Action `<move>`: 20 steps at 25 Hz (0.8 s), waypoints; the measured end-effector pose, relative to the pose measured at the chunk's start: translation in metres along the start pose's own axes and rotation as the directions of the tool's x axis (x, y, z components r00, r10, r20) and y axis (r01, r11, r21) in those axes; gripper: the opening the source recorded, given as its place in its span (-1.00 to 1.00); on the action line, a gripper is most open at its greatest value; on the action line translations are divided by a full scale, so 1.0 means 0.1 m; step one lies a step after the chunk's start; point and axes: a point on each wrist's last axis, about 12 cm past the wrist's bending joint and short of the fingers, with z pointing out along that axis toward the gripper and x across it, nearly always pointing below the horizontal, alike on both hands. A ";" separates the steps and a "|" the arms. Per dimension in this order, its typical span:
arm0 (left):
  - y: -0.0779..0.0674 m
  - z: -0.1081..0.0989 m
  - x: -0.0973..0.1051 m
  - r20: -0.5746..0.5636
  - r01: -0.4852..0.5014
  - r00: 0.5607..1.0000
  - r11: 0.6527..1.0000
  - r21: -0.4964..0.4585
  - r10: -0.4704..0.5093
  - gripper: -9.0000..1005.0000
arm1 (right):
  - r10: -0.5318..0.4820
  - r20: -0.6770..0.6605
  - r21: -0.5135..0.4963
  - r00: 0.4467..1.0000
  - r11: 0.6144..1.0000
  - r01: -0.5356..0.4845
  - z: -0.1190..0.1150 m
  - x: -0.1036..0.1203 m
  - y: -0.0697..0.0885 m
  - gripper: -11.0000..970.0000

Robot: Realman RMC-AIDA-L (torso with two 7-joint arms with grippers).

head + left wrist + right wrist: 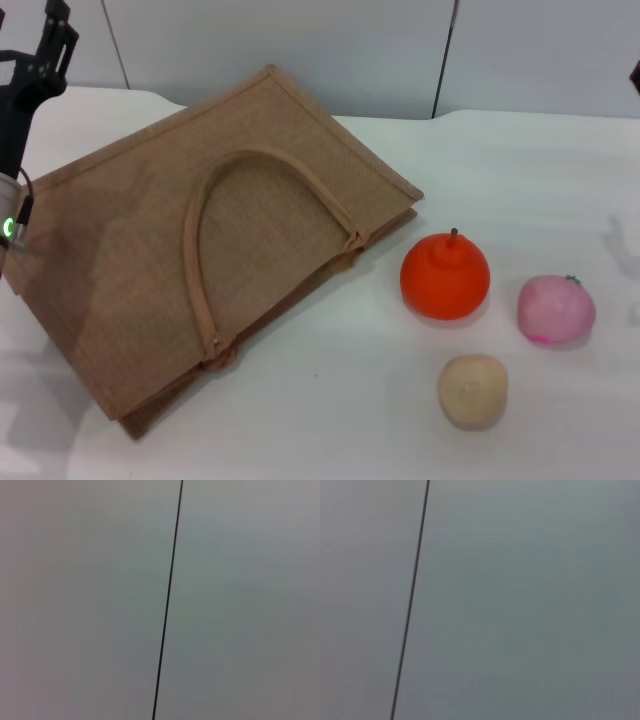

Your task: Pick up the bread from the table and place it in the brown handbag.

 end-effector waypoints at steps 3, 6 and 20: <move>0.02 -0.02 0.00 -0.003 0.028 1.000 1.000 -0.004 -0.028 0.53 | -0.006 0.008 0.010 1.000 1.000 0.006 -0.01 0.00 -0.03 0.87; 0.06 -0.03 0.00 -0.011 0.039 0.999 0.999 -0.023 -0.039 0.53 | -0.019 -0.013 0.009 1.000 1.000 0.019 -0.03 0.05 -0.04 0.87; 0.14 -0.12 -0.02 0.011 0.034 0.999 0.997 -0.070 -0.033 0.53 | -0.004 -0.084 -0.054 0.996 0.999 0.000 0.00 0.15 0.13 0.87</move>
